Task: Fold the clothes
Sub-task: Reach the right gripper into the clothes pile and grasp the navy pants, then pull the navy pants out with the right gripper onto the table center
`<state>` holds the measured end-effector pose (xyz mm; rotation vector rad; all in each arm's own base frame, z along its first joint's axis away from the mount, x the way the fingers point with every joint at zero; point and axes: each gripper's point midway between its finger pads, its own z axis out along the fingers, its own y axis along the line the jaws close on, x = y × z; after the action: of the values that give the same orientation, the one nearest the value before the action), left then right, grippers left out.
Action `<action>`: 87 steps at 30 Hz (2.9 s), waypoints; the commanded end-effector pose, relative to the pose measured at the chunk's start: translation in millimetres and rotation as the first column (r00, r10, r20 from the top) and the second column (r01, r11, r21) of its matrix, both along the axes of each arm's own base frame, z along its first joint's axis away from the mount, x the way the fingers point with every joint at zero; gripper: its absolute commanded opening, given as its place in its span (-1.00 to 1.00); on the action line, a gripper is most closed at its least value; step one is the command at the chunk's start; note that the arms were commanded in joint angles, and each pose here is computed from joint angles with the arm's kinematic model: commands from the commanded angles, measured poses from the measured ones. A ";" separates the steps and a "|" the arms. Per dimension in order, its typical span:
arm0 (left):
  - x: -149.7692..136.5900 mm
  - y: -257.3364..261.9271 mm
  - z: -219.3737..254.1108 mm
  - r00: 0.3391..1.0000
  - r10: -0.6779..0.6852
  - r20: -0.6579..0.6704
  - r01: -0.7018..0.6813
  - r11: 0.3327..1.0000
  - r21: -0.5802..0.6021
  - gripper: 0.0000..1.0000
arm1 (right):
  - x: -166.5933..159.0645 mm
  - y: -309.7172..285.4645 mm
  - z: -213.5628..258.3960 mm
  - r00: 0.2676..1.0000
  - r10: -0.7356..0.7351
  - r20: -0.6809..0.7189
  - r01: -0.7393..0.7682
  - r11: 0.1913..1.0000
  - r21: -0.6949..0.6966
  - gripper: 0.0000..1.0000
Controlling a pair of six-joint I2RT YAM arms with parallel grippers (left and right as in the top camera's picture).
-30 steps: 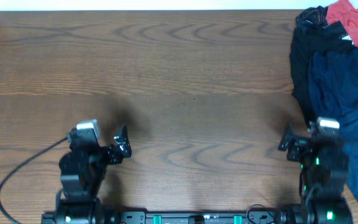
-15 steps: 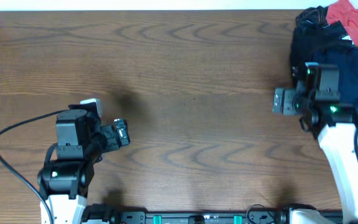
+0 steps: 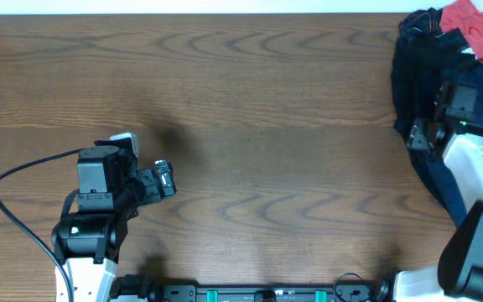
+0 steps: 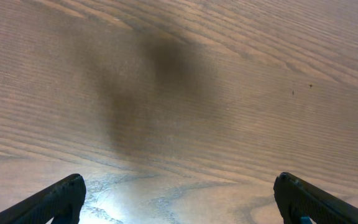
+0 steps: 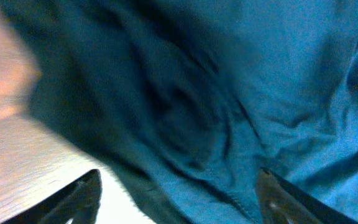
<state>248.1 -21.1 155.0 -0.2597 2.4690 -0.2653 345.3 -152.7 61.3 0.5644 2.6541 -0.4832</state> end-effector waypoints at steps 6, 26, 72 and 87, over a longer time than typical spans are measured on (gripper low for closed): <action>2.6 -0.8 8.3 1.000 -0.013 0.020 0.013 1.000 0.001 0.96 | -2.5 -20.2 -30.1 0.995 -0.099 -0.020 0.100 0.993 0.060 -0.09; 2.6 -0.8 8.3 1.000 -0.013 0.020 0.013 1.000 0.001 0.96 | 35.9 162.5 187.1 0.763 0.419 0.492 -0.574 0.790 0.217 -0.98; 7.2 -2.1 -7.7 0.999 -0.002 -0.049 0.001 1.000 -0.018 0.96 | -42.8 76.1 -25.1 0.993 -0.117 -0.033 0.121 0.970 0.212 0.25; 7.3 -2.1 -10.4 0.998 0.001 -0.062 -0.002 1.000 -0.021 0.96 | -28.5 89.0 -49.2 0.996 0.029 0.079 -0.048 0.969 0.244 -0.27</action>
<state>252.2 -23.0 136.7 -0.2726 2.5466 -0.2754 319.5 -64.4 17.1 0.6133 2.6438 -0.1240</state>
